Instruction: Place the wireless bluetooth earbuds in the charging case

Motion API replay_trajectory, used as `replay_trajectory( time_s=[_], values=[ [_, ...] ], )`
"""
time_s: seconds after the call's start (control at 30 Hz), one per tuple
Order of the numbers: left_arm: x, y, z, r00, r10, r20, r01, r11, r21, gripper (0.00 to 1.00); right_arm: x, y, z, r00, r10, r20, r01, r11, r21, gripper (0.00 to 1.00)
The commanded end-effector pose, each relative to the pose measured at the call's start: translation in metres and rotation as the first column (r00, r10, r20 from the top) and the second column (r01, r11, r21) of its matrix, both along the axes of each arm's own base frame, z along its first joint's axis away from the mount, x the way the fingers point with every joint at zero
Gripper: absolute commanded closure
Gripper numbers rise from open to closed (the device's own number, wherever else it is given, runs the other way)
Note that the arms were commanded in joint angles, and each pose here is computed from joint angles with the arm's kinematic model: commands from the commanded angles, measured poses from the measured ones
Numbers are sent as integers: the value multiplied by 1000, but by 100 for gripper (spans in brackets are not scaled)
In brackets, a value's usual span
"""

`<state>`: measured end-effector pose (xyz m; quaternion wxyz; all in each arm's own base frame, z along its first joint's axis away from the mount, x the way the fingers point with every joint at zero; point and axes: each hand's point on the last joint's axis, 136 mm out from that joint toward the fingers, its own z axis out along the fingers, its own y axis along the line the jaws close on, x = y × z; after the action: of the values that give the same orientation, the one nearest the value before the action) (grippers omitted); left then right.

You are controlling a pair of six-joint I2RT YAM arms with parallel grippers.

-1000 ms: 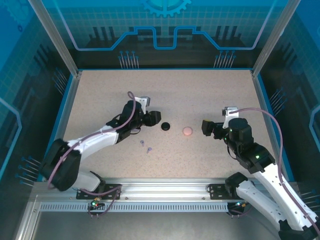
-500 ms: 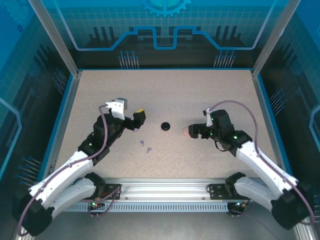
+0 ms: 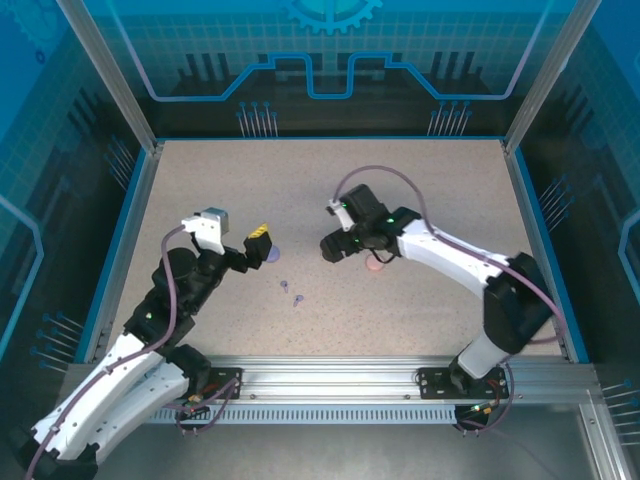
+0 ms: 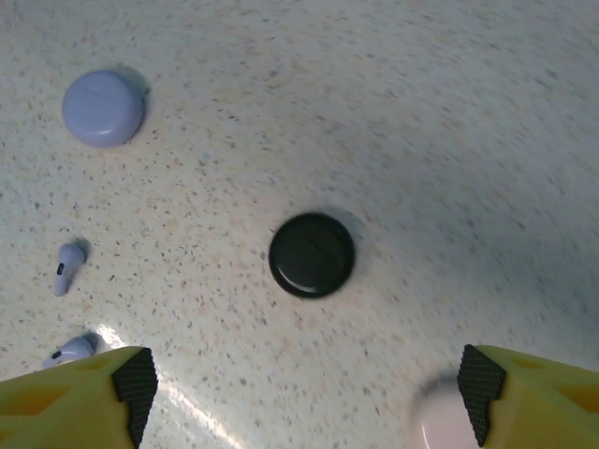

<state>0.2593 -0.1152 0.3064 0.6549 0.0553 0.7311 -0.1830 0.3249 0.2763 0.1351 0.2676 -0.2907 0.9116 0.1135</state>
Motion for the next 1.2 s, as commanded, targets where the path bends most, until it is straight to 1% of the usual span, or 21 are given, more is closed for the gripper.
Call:
replay_trajectory(
  time_s=[0.0, 0.07, 0.17, 0.23, 0.37, 0.5, 0.63, 0.77, 0.87, 0.9, 0.93, 0.97, 1.17],
  values=[
    [-7, 11, 22, 999, 26, 40, -26, 1000, 1, 1, -4, 33, -6, 981, 193, -6, -193, 978, -73, 13],
    [-11, 11, 27, 999, 20, 49, -20, 1000, -10, 1, 0, 52, -10, 959, 285, -15, -285, 956, -67, 13],
    [-15, 12, 35, 998, 13, 59, -11, 999, -30, 1, 1, 81, -16, 895, 445, -12, -446, 894, -41, 13],
    [-17, 12, 38, 998, 9, 64, -7, 999, -35, 1, 0, 98, -24, 836, 548, 3, -548, 835, -45, 11],
    [-18, 14, 42, 998, 13, 66, -10, 999, -38, 1, 5, 117, -37, 723, 689, 51, -685, 725, -77, 8],
    [-18, 15, 42, 998, 20, 65, -17, 999, -36, 1, 14, 132, -47, 610, 787, 90, -777, 617, -127, 8],
    [-17, 17, 42, 997, 29, 69, -27, 999, -25, 1, 19, 145, -54, 529, 841, 115, -827, 541, -152, 9],
    [-17, 18, 42, 997, 34, 74, -34, 999, -7, 1, 15, 159, -67, 457, 882, 118, -867, 471, -164, 11],
    [-16, 19, 42, 996, 40, 77, -40, 999, 1, 1, 12, 167, -76, 426, 899, 105, -882, 438, -172, 13],
    [-16, 19, 41, 996, 42, 77, -42, 999, 5, 1, 12, 169, -73, 422, 900, 105, -884, 435, -174, 13],
    [-16, 20, 42, 996, 44, 78, -45, 999, 8, 1, 11, 170, -86, 421, 904, 77, -888, 428, -166, 14],
    [-16, 20, 42, 996, 47, 79, -48, 999, 11, 1, 11, 172, -90, 419, 906, 66, -891, 424, -163, 15],
    [-16, 20, 42, 996, 46, 79, -47, 999, 11, 1, 14, 180, -102, 431, 902, 32, -890, 431, -151, 18]
  ],
)
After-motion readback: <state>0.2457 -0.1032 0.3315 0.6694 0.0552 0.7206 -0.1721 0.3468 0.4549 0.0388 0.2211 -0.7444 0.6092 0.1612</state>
